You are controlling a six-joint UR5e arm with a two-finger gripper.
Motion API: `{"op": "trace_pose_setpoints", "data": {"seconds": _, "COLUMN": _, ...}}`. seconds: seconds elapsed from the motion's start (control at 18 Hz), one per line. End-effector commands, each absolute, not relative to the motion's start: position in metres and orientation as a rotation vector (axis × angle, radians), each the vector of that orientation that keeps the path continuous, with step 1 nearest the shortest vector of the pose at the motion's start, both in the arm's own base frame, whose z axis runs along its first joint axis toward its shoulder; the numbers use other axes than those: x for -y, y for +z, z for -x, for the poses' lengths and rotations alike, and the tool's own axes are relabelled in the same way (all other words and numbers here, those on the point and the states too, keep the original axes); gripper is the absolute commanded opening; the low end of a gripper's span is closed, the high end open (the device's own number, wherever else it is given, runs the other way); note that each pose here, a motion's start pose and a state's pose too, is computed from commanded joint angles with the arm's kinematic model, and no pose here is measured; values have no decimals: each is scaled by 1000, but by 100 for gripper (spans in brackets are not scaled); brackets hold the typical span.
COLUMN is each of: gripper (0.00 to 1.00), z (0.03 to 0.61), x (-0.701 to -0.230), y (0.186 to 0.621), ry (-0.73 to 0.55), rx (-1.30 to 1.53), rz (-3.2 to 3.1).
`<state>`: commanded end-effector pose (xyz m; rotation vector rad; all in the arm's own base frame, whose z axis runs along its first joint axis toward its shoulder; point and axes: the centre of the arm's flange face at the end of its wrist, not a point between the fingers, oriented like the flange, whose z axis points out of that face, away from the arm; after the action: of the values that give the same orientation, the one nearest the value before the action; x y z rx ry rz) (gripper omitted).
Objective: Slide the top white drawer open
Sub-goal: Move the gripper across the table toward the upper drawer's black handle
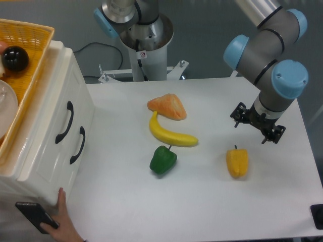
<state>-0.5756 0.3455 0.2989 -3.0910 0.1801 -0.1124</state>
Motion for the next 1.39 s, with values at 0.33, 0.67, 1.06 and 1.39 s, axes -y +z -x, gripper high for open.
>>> {"op": "trace_pose_setpoints", "data": {"seconds": 0.33, "gripper": 100, "z": 569, "x": -337, "y": 289, "ry": -90, "rx": -163, "rz": 3074}}
{"op": "trace_pose_setpoints", "data": {"seconds": 0.67, "gripper": 100, "z": 562, "x": -353, "y": 302, "ry": -53, "rx": -50, "rz": 3083}}
{"op": "trace_pose_setpoints", "data": {"seconds": 1.06, "gripper": 100, "z": 532, "x": -395, "y": 331, "ry": -19, "rx": 124, "rz": 3066}}
{"op": "trace_pose_setpoints", "data": {"seconds": 1.39, "gripper": 100, "z": 478, "x": -422, "y": 355, "ry": -187, "rx": 237, "rz": 2948}}
